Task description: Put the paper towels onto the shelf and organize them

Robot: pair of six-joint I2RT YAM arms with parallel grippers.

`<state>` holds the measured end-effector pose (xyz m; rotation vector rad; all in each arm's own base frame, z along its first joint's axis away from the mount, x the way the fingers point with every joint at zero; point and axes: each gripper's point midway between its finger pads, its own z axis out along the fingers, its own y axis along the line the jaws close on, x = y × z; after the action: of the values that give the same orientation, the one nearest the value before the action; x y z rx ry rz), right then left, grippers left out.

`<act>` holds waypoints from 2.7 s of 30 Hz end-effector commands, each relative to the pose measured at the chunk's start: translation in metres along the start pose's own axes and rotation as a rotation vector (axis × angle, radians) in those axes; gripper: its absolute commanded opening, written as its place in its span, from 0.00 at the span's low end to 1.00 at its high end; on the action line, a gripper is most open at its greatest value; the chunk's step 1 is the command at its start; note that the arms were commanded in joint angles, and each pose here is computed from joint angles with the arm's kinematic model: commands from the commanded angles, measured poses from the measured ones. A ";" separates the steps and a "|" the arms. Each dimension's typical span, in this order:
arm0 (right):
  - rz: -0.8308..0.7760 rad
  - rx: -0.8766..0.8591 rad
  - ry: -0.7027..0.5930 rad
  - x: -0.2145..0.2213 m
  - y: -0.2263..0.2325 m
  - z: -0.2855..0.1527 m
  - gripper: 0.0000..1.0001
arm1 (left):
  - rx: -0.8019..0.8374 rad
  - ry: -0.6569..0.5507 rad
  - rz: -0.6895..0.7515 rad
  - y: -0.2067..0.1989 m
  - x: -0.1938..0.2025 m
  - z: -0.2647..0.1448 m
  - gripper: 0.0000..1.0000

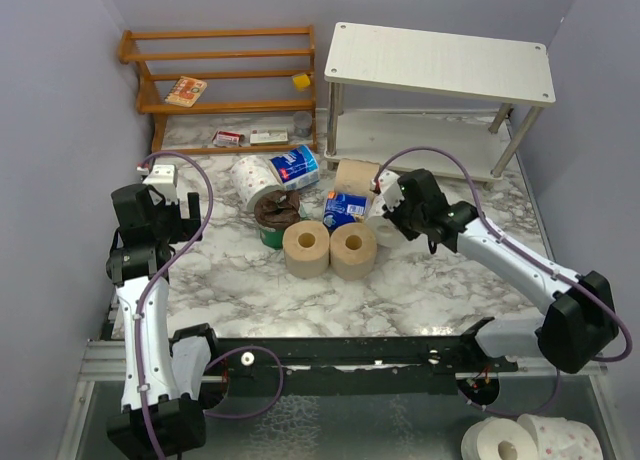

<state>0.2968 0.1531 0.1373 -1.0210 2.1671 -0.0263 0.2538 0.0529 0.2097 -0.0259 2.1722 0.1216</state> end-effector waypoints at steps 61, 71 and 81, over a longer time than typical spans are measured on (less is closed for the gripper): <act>0.668 -0.351 -0.676 -0.128 -0.018 -0.109 0.01 | -0.028 0.039 -0.027 0.007 0.008 0.015 0.99; 1.416 -0.074 -0.553 -0.082 -0.074 -0.079 0.01 | -0.033 0.037 -0.029 0.008 0.008 0.015 0.99; 1.715 -0.054 -0.619 -0.058 -0.110 -0.064 0.01 | -0.035 0.024 -0.028 0.008 0.006 0.012 0.99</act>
<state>0.3330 0.1124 0.2144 0.8526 1.9608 0.9252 0.2608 0.0578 0.1943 -0.0511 2.2209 0.1186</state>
